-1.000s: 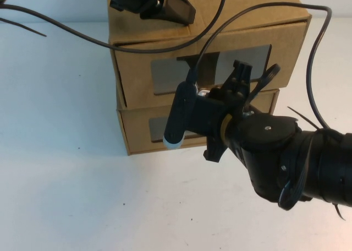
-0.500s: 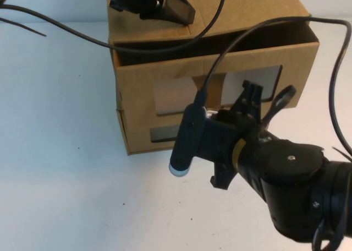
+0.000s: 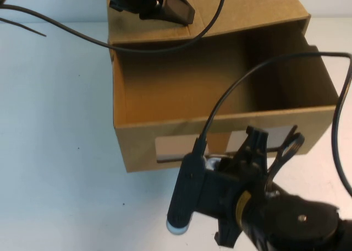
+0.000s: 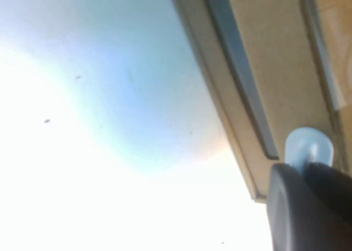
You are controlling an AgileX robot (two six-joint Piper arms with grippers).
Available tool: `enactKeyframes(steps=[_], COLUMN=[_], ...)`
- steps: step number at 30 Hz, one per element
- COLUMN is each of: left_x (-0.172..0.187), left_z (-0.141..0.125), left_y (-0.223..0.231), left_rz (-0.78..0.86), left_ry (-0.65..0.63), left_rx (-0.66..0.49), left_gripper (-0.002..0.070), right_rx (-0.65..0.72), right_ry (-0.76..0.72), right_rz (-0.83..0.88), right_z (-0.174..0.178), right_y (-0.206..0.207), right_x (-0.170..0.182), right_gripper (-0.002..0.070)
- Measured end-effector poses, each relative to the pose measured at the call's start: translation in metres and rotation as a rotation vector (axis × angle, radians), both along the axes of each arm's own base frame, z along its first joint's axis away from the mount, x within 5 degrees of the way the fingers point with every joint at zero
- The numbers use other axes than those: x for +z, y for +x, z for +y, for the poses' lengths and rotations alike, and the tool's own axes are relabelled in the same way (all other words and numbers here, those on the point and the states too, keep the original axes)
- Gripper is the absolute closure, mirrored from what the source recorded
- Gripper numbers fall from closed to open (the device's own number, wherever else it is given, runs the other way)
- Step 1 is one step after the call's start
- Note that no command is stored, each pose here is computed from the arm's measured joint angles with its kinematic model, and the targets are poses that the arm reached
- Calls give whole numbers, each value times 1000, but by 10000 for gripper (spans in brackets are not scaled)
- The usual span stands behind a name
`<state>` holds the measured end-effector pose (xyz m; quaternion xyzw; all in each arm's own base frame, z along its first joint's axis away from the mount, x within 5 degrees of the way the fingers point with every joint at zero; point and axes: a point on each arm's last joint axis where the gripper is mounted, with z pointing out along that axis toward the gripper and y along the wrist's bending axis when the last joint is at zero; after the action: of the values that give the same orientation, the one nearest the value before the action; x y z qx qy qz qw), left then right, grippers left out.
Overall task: Open the shoe box
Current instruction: 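Pull the top drawer of the cardboard box fully open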
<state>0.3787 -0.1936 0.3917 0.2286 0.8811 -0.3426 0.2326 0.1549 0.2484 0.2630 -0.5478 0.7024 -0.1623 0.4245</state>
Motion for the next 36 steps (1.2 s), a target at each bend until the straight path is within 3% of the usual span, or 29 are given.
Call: enactKeyframes(steps=[22,25,29,31,36], left_x=[0,0,3,6,16], left_z=[1,1,2,2,6], left_y=[0,1,-1,-1,-2], left_rz=[-3,-6,-18,-28,-74], left_ry=[1,0,0,2,20], left_rx=[0,1,2,3,11], left_gripper=[682,682,682,682,682], right_rx=[-2,-17,-86,-88,-49], right_ry=[8,37,65,59,92], right_rz=[85,113,179,227,394], right_z=[-4,-3,-2,-2,-5], right_y=[-25,-27,-29,-32,-48], right_x=[7,10,19,25,48], right_gripper=[664,596,400,335,342])
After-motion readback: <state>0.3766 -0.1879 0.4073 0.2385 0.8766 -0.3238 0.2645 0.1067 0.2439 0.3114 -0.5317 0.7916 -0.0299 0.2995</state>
